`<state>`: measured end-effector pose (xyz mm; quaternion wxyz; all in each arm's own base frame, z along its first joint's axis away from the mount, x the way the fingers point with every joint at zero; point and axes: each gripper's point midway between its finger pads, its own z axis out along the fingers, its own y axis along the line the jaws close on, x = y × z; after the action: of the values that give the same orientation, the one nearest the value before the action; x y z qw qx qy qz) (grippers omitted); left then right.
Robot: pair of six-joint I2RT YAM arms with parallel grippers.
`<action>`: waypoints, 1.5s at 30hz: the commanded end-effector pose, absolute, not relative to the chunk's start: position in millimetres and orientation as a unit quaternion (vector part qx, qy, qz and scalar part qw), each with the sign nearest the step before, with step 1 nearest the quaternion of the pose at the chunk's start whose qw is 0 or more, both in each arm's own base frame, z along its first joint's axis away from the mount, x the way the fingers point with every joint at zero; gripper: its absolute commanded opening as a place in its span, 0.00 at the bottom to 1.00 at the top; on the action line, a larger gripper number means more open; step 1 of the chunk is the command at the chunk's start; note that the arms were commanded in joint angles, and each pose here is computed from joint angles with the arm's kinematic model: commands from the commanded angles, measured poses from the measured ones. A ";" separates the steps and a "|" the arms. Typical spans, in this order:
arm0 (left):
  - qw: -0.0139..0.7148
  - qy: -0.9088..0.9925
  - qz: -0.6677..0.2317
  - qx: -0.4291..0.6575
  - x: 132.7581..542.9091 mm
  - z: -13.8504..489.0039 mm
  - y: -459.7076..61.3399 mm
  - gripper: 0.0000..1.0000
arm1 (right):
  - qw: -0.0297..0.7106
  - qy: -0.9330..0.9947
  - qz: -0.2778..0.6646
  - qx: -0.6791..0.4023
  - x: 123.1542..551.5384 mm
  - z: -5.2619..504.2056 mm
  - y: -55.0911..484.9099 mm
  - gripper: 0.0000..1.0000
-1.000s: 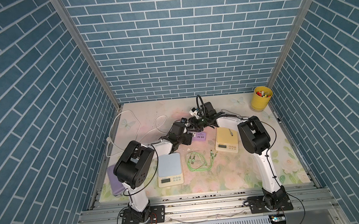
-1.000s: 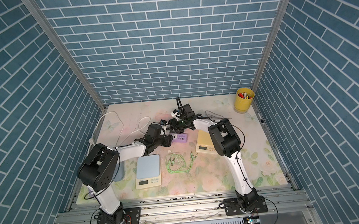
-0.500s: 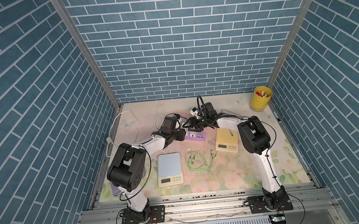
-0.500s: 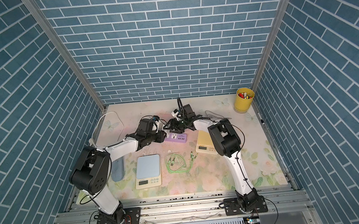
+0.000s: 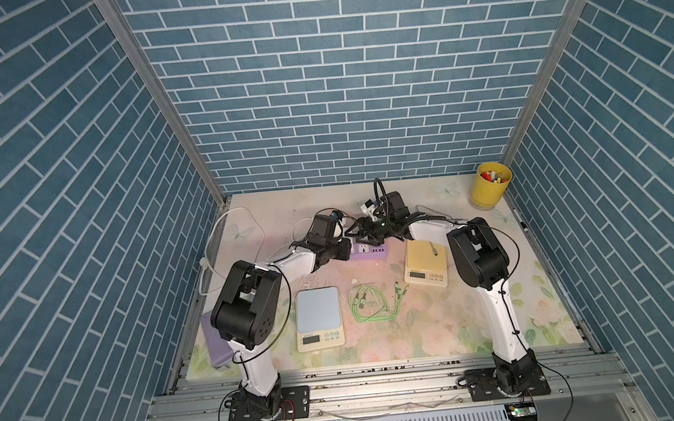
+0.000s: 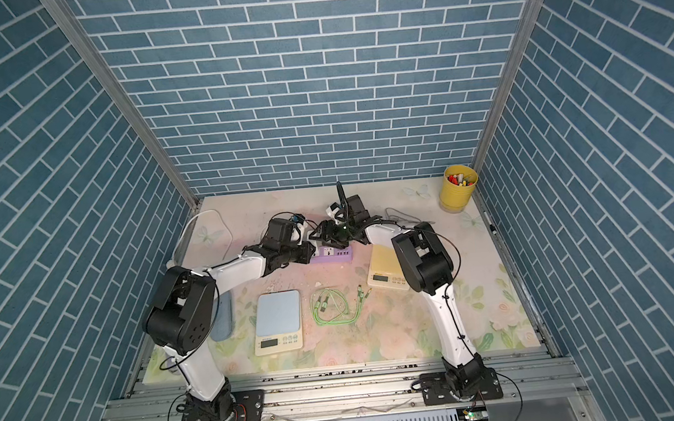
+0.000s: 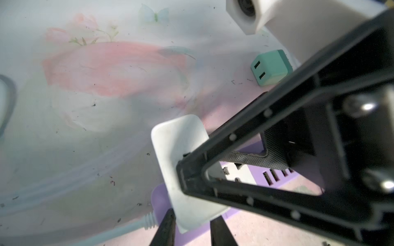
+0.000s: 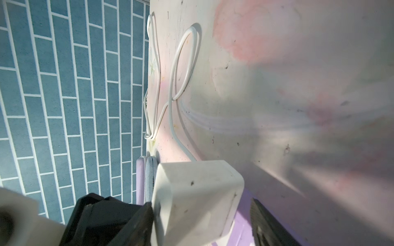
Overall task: Charge the electronic scale
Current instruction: Insert the plug into the socket, then adjust the charging cable at the center of the board.
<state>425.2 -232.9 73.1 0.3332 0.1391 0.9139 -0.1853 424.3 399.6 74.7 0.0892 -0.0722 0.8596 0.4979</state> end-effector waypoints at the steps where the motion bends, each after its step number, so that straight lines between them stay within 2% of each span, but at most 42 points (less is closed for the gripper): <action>1: 0.315 0.925 -0.169 0.128 424.4 58.3 -228.3 0.29 | 0.040 0.911 0.409 -0.033 405.1 19.4 373.2 0.75; 7: 0.325 0.922 -0.168 0.130 419.3 62.6 -225.0 0.29 | 0.073 0.911 0.403 -0.052 409.4 51.4 369.5 0.78; 14: 0.354 0.908 -0.166 0.149 408.9 87.8 -220.2 0.45 | 0.130 0.909 0.388 -0.078 411.7 103.0 361.3 0.81; 22: 0.367 0.897 -0.172 0.177 388.0 109.8 -215.9 0.47 | 0.171 0.915 0.355 -0.087 408.5 131.2 344.1 0.81; 26: 0.355 0.890 -0.172 0.228 361.0 113.7 -219.1 0.45 | 0.190 0.921 0.325 -0.099 391.0 139.1 327.1 0.79; 29: 0.335 0.887 -0.181 0.261 336.9 111.6 -220.8 0.42 | 0.188 0.930 0.293 -0.118 366.1 131.6 311.0 0.76; 32: 0.303 0.890 -0.186 0.284 313.2 103.7 -223.0 0.34 | 0.164 0.943 0.254 -0.137 336.0 111.2 295.0 0.73; 36: 0.280 0.896 -0.162 0.303 287.9 92.0 -220.9 0.32 | 0.123 0.953 0.207 -0.184 294.3 82.8 289.4 0.72; 42: 0.305 0.898 -0.153 0.277 275.9 95.0 -204.8 0.33 | 0.082 0.957 0.106 -0.257 254.1 39.3 288.8 0.70; 45: 0.324 0.894 -0.154 0.269 274.8 104.6 -201.1 0.33 | 0.091 0.954 0.055 -0.280 251.8 29.5 287.2 0.69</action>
<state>273.4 -206.1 95.7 0.3065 0.2813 0.8951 -0.1605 251.6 307.7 44.0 0.0912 -0.2484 0.9545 0.1375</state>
